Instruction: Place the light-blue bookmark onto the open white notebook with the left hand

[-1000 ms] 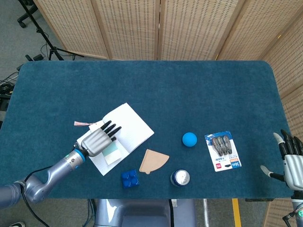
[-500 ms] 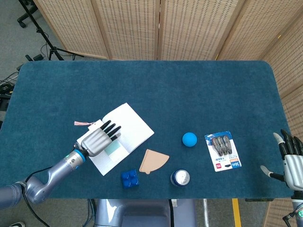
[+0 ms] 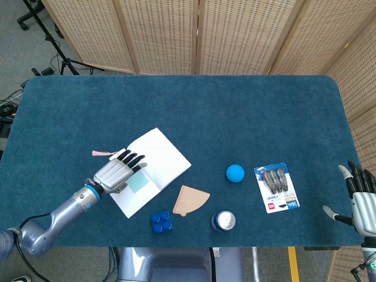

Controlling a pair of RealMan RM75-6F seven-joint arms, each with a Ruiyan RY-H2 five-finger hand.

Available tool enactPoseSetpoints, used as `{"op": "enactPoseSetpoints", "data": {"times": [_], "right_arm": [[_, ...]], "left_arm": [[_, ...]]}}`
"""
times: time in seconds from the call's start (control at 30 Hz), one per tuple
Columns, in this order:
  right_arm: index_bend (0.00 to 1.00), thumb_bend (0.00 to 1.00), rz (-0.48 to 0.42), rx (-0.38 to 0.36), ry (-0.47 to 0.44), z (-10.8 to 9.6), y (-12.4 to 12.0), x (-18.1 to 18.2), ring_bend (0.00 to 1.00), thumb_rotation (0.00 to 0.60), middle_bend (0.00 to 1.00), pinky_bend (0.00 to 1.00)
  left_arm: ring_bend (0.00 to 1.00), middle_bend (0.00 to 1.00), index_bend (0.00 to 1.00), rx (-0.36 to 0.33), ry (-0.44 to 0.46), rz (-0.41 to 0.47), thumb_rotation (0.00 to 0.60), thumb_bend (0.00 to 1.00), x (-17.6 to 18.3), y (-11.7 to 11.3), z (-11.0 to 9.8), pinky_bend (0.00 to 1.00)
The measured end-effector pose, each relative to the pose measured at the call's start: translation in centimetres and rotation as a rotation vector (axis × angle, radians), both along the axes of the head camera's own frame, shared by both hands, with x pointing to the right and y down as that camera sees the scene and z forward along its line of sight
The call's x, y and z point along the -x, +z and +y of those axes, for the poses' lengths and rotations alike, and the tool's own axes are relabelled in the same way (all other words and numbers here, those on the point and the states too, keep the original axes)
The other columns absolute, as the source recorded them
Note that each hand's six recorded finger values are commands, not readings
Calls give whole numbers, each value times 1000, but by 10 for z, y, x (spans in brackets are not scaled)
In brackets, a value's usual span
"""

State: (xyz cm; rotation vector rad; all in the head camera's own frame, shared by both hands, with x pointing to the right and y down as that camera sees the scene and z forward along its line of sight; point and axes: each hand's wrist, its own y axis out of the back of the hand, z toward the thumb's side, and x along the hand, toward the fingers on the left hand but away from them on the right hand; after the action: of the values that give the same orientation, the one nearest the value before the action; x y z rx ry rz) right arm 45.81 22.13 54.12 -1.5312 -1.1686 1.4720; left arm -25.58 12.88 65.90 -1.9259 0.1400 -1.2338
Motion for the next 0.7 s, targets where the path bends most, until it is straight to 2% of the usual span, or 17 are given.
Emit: {"op": "enactPoseSetpoints", "data": {"times": [0.2, 0.4, 0.5, 0.7], "right_arm": [[0, 156, 3, -7, 4, 0, -2, 0, 0, 600, 0, 0], [0, 156, 4, -7, -1, 1, -2, 1, 0, 600, 0, 0], [0, 156, 3, -7, 1, 1, -2, 1, 0, 600, 0, 0], [0, 156, -1, -9, 6, 0, -3, -1, 0, 600, 0, 0]], "left_arm": [[0, 0, 0, 125, -44, 2, 600, 495, 8, -12, 4, 0], [0, 0, 0, 235, -7, -23, 600, 558, 9, -14, 23, 0], [0, 0, 0, 272, 14, -31, 600, 580, 5, -15, 30, 0], [0, 0, 0, 301, 44, -46, 600, 584, 0, -13, 35, 0]]}}
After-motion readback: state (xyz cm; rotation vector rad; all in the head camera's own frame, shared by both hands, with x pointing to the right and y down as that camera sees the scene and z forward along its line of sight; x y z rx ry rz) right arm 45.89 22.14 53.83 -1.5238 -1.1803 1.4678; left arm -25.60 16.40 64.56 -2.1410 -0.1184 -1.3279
